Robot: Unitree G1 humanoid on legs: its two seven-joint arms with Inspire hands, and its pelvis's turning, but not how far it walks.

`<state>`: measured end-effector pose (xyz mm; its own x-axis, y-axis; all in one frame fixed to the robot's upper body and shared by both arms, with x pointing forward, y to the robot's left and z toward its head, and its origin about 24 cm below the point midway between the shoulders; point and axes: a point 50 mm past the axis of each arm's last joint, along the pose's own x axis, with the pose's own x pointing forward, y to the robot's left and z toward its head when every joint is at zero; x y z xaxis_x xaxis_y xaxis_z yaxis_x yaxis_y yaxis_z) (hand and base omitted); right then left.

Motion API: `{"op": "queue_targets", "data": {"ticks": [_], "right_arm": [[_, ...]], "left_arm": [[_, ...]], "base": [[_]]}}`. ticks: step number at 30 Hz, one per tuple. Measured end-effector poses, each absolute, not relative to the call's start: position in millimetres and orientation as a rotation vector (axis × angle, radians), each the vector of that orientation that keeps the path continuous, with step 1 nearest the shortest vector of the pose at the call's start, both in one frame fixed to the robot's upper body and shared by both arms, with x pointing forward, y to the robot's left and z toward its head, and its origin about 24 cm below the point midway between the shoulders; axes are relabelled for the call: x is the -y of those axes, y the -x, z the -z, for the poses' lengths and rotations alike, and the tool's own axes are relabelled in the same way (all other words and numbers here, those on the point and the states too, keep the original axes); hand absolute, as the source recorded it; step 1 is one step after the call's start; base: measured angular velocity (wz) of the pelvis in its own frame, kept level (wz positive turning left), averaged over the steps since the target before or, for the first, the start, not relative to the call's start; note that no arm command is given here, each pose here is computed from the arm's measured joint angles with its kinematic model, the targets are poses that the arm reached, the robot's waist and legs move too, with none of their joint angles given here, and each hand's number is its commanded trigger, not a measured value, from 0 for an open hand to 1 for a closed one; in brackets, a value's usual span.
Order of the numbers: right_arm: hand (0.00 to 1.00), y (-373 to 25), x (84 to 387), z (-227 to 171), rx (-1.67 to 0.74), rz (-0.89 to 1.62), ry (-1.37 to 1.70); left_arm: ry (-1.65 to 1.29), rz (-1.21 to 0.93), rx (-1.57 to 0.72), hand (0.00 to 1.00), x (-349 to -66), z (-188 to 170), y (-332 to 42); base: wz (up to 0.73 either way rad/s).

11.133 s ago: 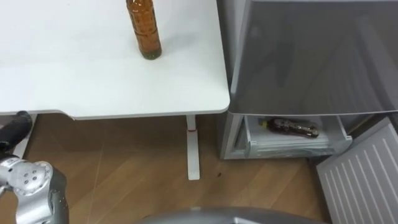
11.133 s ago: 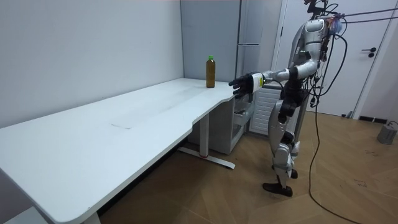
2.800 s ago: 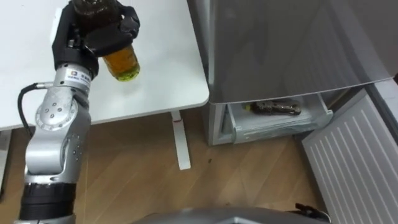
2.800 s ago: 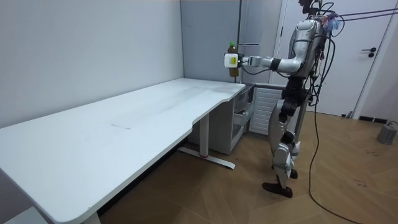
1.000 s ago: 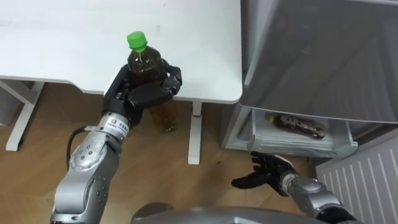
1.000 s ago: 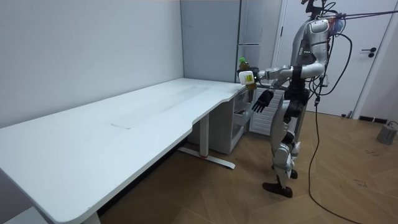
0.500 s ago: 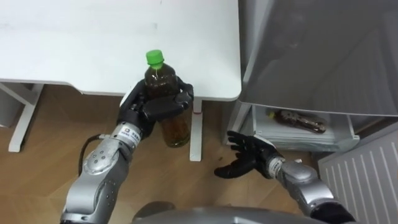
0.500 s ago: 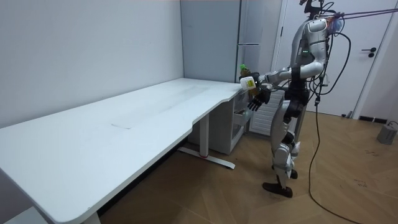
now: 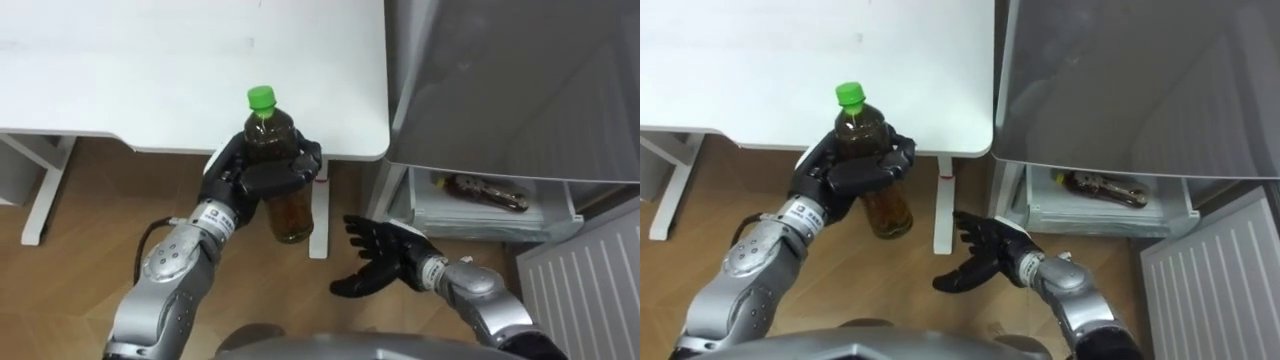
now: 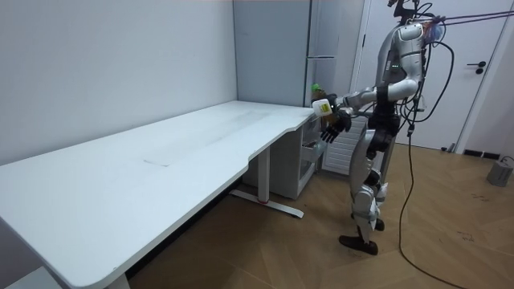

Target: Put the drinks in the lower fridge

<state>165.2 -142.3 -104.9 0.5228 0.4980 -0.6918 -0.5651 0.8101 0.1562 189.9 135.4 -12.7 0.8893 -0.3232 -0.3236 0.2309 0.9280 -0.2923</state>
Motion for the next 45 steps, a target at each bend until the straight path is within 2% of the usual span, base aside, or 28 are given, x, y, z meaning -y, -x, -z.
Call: {"op": "queue_targets", "data": {"ticks": [19, 45], "right_arm": [[0.00, -176, 105, 78, -0.661, -0.840, -0.041], [0.00, -171, 97, 76, -0.655, -0.881, -0.162]], "left_arm": [[0.148, 0.402, -0.371, 1.00, -117, 12, -190], [0.073, 0.485, -0.384, 1.00, -110, 16, -184]], "base": [[0.00], [0.00]]}}
